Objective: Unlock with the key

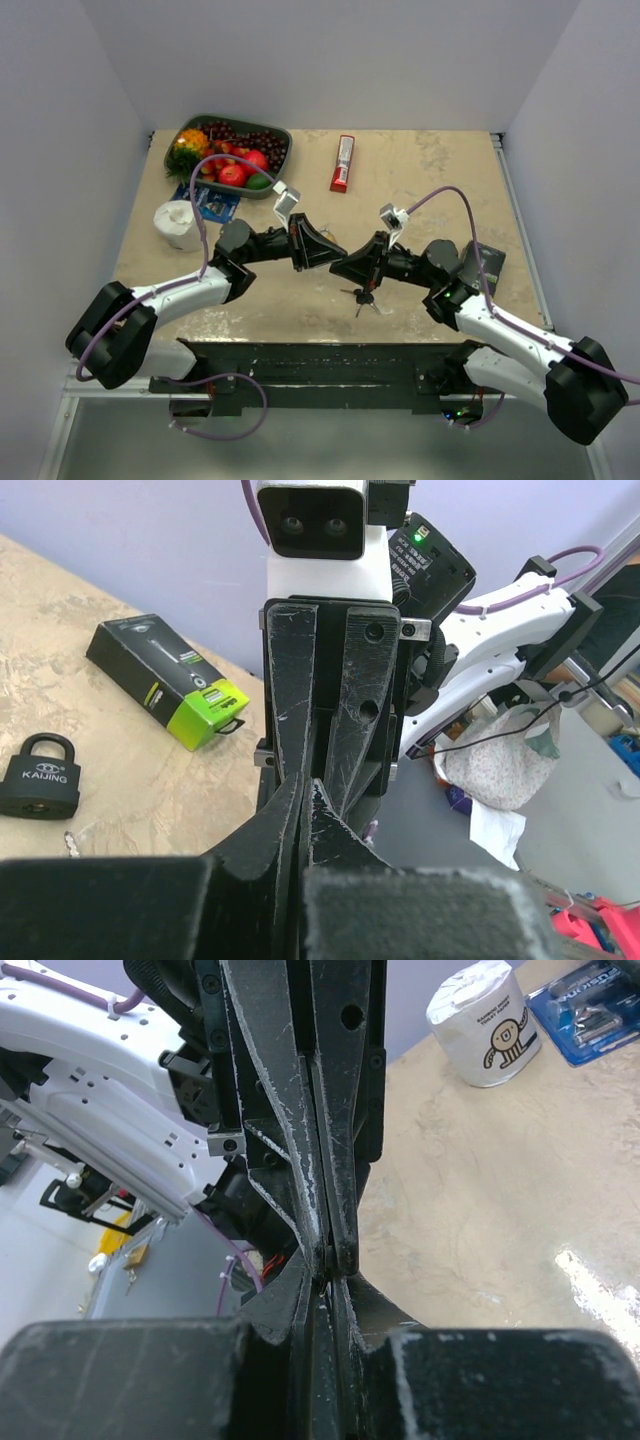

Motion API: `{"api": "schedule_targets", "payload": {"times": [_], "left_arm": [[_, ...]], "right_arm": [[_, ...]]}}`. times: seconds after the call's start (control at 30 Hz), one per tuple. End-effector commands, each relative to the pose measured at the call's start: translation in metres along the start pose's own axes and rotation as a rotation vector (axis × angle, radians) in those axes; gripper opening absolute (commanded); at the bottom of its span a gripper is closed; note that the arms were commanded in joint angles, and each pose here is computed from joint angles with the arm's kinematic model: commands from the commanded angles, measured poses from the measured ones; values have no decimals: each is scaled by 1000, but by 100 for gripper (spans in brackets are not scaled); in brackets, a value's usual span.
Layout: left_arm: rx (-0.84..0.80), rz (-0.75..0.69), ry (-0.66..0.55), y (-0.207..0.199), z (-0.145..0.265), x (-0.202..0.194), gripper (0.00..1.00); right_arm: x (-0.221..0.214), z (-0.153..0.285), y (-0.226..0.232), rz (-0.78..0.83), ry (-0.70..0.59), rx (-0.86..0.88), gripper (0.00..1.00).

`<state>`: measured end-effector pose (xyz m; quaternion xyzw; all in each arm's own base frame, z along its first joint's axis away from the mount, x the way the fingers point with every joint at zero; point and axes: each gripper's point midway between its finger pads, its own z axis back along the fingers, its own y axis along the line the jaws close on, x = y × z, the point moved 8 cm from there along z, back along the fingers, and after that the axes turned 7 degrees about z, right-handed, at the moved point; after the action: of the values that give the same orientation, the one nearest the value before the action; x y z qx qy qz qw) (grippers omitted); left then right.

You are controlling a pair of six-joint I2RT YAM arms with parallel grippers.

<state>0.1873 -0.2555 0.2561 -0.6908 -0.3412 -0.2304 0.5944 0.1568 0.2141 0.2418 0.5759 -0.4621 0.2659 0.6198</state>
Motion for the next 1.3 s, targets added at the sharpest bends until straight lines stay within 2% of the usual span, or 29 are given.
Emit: {"api": "schedule_targets", "payload": {"times": [0.0,0.03,0.07,0.1,0.13,0.2,0.23,0.33,0.5,0.6,0.73,0.87,0.9,1.0,1.03,1.27], "left_arm": [[-24,-122,-32,-11,-1,13,0],[-2,-127,-32,-9,0,12,5],[7,-132,-35,-9,0,13,20],[16,-135,-36,-8,0,13,30],[30,-138,-37,-7,0,13,50],[43,-150,-51,-7,0,16,64],[58,-157,-58,-6,0,17,76],[94,-189,-81,-5,-1,24,92],[243,-247,-131,1,1,39,97],[484,-313,-309,5,17,57,98],[767,-300,-388,18,34,58,98],[966,-207,-334,47,39,40,97],[1059,-163,-264,65,42,26,96],[1159,-82,-179,82,38,16,96],[1185,-53,-148,94,34,11,96],[1269,47,36,139,17,-16,96]], "right_arm": [[12,3,4,44,-88,-19,0],[11,4,4,43,-90,-26,0],[11,4,3,44,-92,-34,0],[10,5,1,45,-95,-53,0],[11,5,1,48,-100,-59,0],[9,6,-1,46,-99,-76,0],[9,6,-3,49,-103,-90,0],[7,7,-7,54,-97,-130,0],[5,9,-21,55,-69,-250,0],[7,15,-34,44,-67,-393,0],[16,25,-39,68,-101,-499,0],[27,34,-38,96,-120,-586,0],[34,40,-34,105,-132,-622,0],[47,51,-25,144,-171,-670,0],[52,56,-19,159,-201,-680,0],[61,68,-13,187,-197,-744,0]]}}
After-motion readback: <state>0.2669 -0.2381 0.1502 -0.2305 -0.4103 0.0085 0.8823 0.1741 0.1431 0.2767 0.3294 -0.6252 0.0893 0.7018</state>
